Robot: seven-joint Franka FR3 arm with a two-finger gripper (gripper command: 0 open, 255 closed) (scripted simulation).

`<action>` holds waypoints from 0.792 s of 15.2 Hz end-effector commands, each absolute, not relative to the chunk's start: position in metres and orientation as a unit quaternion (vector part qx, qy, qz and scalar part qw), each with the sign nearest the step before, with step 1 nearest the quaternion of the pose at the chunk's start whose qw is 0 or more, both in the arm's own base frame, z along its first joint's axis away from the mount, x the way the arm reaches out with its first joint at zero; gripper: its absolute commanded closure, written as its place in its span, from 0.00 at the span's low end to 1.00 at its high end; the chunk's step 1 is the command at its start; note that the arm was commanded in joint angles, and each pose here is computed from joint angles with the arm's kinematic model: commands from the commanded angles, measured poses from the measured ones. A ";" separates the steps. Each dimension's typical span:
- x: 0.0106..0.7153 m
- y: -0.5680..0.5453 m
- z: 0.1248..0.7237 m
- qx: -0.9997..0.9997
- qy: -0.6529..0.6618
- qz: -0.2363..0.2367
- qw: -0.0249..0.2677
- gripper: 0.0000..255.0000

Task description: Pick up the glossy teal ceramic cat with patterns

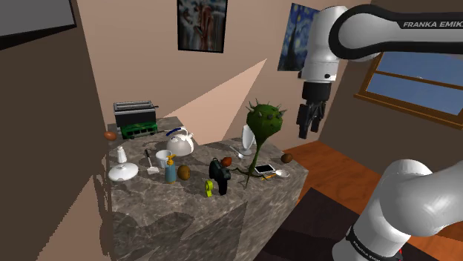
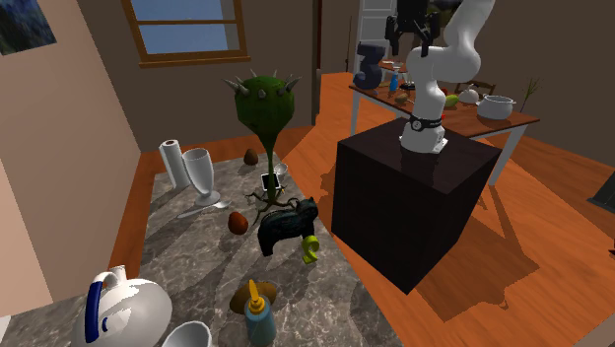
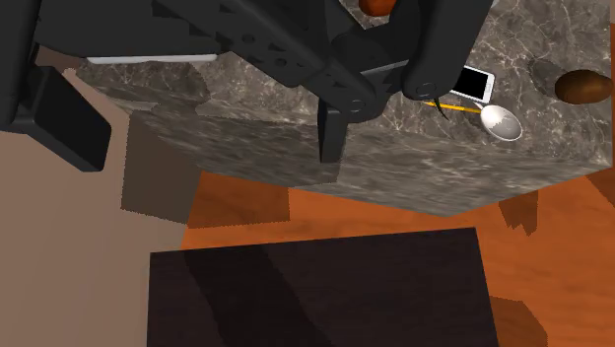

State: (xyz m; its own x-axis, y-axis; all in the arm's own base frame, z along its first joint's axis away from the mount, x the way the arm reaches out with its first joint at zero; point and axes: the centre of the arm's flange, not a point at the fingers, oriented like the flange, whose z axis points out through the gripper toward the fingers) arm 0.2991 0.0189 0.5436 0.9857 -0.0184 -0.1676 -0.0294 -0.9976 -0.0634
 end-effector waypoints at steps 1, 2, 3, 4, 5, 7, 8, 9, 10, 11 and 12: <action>0.299 0.019 0.544 -0.996 0.012 0.084 0.033 0.00; 0.307 0.019 0.534 -0.996 0.016 0.081 0.034 0.00; 0.315 0.018 0.524 -0.996 0.020 0.077 0.035 0.00; 0.323 0.018 0.515 -0.996 0.024 0.074 0.036 0.00; 0.331 0.017 0.506 -0.996 0.029 0.071 0.038 0.00; 0.347 0.016 0.487 -0.996 0.037 0.065 0.040 0.00; 0.356 0.016 0.478 -0.996 0.041 0.062 0.041 0.00; 0.364 0.015 0.468 -0.996 0.045 0.058 0.043 0.00; 0.372 0.014 0.459 -0.996 0.049 0.055 0.044 0.00; 0.381 0.014 0.450 -0.996 0.053 0.052 0.045 0.00; 0.389 0.013 0.441 -0.996 0.057 0.049 0.046 0.00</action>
State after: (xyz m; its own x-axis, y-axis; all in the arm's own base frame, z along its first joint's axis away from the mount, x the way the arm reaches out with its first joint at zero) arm 0.3775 0.0133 0.4517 0.9887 -0.1004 -0.1115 -0.1101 -0.9904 -0.0839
